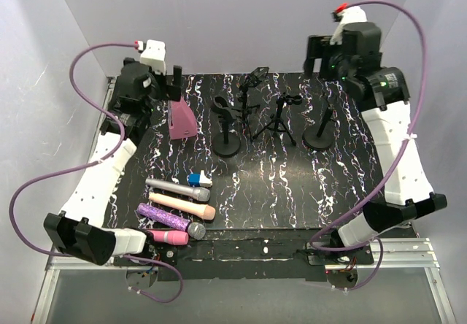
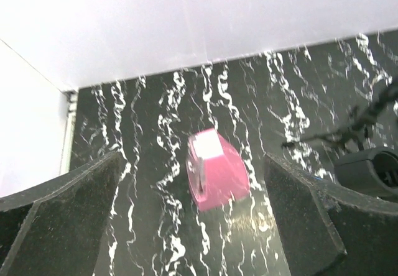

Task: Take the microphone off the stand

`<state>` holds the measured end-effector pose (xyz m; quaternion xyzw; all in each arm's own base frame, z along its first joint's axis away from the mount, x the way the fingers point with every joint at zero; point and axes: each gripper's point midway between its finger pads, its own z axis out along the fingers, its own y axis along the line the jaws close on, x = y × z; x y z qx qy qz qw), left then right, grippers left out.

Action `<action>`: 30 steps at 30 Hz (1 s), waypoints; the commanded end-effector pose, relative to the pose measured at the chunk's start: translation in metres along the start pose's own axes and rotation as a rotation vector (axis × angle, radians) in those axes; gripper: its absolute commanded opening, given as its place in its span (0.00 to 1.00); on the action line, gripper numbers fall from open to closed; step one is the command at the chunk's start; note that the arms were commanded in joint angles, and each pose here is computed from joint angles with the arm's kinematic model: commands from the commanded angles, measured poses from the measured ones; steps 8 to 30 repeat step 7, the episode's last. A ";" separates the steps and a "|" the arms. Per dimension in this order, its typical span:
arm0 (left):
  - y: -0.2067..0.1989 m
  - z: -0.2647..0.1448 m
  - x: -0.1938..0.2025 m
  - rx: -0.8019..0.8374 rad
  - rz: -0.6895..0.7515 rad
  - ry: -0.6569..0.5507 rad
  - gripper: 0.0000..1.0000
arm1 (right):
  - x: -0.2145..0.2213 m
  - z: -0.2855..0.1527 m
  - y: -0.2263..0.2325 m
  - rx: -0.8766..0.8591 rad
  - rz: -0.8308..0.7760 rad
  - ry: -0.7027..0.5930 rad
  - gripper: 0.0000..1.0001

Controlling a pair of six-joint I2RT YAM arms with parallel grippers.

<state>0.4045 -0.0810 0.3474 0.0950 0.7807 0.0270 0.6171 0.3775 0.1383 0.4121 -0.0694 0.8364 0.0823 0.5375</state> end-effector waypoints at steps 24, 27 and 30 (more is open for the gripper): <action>0.023 0.015 -0.060 -0.038 -0.041 -0.084 0.98 | -0.070 -0.044 -0.064 0.233 0.066 -0.294 0.96; 0.023 0.015 -0.060 -0.038 -0.041 -0.084 0.98 | -0.070 -0.044 -0.064 0.233 0.066 -0.294 0.96; 0.023 0.015 -0.060 -0.038 -0.041 -0.084 0.98 | -0.070 -0.044 -0.064 0.233 0.066 -0.294 0.96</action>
